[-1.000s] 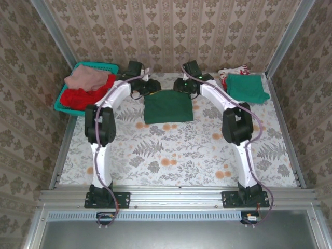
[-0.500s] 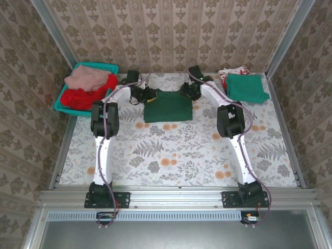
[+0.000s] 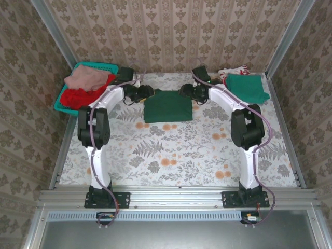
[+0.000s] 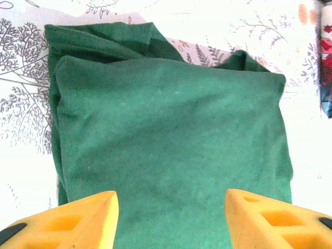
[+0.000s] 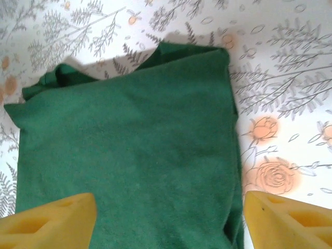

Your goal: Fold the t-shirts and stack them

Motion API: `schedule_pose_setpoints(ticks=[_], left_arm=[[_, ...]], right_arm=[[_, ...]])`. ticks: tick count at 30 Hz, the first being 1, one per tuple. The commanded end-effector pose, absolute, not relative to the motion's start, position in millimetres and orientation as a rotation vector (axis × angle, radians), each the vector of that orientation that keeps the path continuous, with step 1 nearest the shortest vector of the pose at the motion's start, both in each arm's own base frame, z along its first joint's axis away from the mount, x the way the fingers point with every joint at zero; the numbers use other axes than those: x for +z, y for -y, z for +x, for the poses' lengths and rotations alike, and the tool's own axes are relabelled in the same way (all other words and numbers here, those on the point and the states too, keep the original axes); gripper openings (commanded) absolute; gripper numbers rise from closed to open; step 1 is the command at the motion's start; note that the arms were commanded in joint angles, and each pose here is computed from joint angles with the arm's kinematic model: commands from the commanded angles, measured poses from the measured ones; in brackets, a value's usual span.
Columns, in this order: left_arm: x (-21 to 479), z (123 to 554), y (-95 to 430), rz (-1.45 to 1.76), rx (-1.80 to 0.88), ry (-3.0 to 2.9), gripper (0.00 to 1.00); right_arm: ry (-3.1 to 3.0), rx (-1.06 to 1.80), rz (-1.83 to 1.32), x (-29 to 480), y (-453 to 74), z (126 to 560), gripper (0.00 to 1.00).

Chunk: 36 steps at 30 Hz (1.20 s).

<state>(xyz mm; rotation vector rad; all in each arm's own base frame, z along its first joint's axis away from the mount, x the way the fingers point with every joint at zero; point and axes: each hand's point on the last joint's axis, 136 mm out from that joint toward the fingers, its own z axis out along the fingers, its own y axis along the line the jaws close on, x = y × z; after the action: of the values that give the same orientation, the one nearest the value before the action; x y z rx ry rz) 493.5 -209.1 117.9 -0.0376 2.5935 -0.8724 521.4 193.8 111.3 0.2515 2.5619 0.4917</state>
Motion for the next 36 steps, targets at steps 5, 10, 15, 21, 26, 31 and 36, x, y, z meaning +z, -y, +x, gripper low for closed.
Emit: schedule_pose_setpoints(ticks=[5, 10, 15, 21, 26, 31, 36], left_arm=[[56.0, 467.5, 194.2, -0.162, -0.846, -2.715, 0.52], [42.0, 462.0, 192.6, -0.187, -0.846, -2.733, 0.56], [37.5, 454.4, 188.1, -0.227, -0.879, -2.723, 0.75], [29.1, 441.6, 175.7, -0.247, -0.881, -2.760, 0.72], [25.9, 430.8, 155.7, -0.211, -0.829, -2.812, 0.72], [21.2, 429.6, 157.7, -0.162, -0.848, -2.838, 0.71], [18.1, 425.8, 169.6, -0.125, -0.854, -2.852, 0.68]], right_arm=[[-2.665, 0.519, 0.201, 54.5, -201.9, 511.0, 0.76], [-2.705, 0.542, 0.193, 38.2, -211.6, 503.8, 0.68], [-2.747, 0.575, 0.172, 29.9, -235.6, 483.7, 0.52], [-2.742, 0.540, 0.091, 43.7, -269.8, 446.2, 0.49], [-2.735, 0.471, 0.079, 52.8, -263.2, 406.5, 0.56], [-2.701, 0.383, 0.177, 55.2, -224.8, 406.5, 0.63], [-2.700, 0.420, 0.265, 45.9, -214.0, 418.7, 0.63]])
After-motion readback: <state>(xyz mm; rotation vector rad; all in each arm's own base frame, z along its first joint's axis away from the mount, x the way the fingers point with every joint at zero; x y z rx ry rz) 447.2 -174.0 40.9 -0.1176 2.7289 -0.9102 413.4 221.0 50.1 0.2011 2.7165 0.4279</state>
